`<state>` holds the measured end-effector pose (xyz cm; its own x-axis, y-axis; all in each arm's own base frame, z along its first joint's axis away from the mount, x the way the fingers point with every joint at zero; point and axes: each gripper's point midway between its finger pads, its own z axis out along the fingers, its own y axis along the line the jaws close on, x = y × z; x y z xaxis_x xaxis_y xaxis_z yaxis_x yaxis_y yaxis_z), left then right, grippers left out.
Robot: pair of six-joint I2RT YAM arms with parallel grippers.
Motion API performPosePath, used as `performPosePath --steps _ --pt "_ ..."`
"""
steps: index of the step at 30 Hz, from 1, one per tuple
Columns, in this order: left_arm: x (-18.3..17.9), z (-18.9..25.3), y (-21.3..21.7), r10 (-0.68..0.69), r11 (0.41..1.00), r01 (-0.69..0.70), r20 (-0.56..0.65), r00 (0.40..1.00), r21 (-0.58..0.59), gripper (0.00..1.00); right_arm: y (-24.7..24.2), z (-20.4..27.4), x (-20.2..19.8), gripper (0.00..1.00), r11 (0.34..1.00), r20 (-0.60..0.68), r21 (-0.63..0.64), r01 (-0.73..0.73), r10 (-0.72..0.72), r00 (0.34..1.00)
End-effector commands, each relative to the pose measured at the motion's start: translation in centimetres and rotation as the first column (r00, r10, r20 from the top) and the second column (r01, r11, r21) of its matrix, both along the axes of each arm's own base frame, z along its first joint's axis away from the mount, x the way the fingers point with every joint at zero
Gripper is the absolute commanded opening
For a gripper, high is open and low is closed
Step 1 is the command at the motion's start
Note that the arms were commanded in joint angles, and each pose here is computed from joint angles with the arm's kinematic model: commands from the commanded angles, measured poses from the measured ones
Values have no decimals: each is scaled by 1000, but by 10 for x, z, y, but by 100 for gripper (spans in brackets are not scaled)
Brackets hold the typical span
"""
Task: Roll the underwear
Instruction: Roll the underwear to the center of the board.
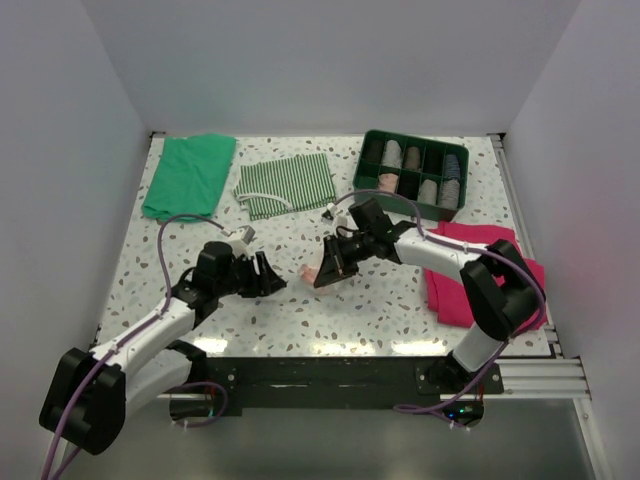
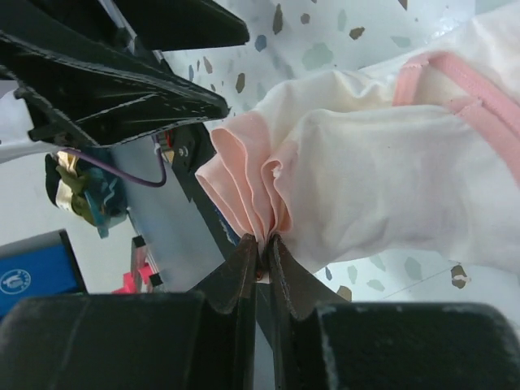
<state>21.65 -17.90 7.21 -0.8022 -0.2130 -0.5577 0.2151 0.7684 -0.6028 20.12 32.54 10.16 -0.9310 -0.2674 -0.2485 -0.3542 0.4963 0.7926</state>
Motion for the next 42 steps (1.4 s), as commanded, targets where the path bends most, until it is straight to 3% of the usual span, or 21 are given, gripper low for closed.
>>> performPosePath --steps 1,19,30,35,42 --pt "9 14 -8 -31 999 33 65 997 -25 61 -2 -10 8 0 998 25 -55 2 0 1000" --pt "6 8 -15 -59 998 60 52 997 -22 61 -7 -65 23 0 979 -9 -189 71 -74 997" --pt "10 12 -41 -118 992 121 121 986 -24 64 8 -30 35 0 994 59 -98 46 -41 997" --pt "19 36 -30 -36 999 40 196 980 -17 64 1 -10 21 0 997 93 -82 4 3 996" --pt "17 46 -21 -9 1000 9 221 975 2 66 -3 -27 -18 0 980 112 -189 -68 91 990"
